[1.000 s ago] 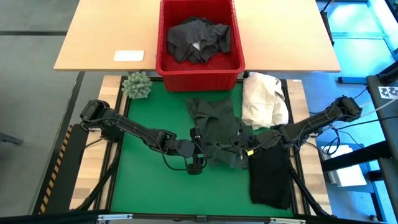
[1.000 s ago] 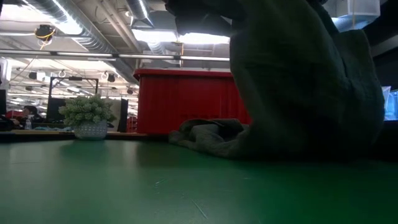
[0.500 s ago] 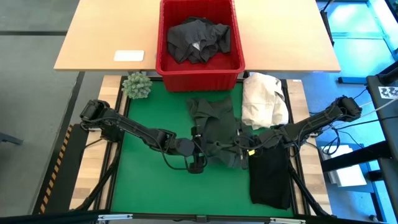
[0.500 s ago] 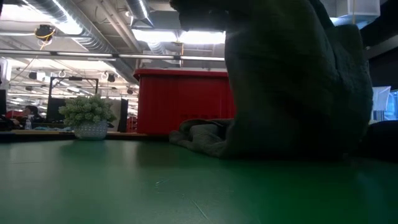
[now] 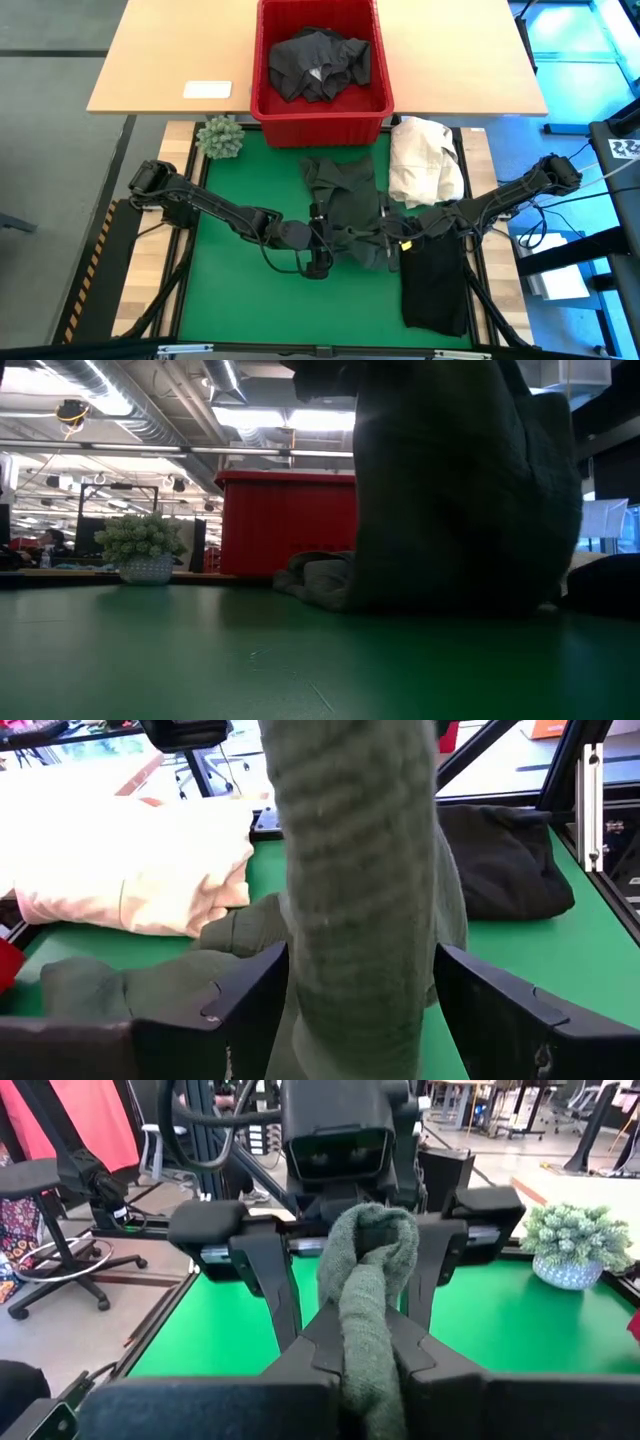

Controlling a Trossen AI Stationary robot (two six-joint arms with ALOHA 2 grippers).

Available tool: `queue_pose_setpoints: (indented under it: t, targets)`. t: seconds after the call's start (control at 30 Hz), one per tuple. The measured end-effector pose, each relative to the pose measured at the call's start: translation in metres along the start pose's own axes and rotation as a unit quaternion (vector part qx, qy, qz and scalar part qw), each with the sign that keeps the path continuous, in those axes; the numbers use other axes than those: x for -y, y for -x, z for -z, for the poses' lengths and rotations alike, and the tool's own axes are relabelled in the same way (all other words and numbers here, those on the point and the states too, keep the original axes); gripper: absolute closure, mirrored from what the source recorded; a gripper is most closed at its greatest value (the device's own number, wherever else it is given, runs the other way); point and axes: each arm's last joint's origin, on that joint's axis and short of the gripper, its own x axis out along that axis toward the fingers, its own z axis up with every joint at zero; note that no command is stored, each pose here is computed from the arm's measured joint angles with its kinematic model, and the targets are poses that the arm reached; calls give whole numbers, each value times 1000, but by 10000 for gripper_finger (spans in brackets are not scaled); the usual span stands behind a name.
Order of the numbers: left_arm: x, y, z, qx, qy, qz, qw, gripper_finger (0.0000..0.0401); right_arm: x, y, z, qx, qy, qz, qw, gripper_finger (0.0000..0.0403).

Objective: Fold laundry
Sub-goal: Fold the green polo shirt

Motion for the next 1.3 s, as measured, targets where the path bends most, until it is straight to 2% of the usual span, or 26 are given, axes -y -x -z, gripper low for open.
queue_pose_setpoints:
  t: [0.23,0.37,0.57,0.8,1.03,1.13,1.3]
  targets:
    - [0,0,-5,24,0,2,1000,158,0,0,-2,11,7,0,1000,382]
    - [2,1,-7,37,-15,3,999,177,0,0,-2,11,7,0,1000,382]
    - [2,1,-7,36,-29,3,999,248,0,0,-2,10,7,0,1000,382]
    - [2,1,-7,36,-58,1,998,381,0,0,-3,16,6,6,1000,381]
    - [4,2,-5,24,-63,3,998,396,1,2,-3,13,6,17,1000,378]
    - [3,7,-6,16,-67,2,998,397,2,6,-5,0,10,18,1000,354]
    - [3,15,-7,2,-75,-4,997,398,3,9,-18,-32,18,19,999,277]
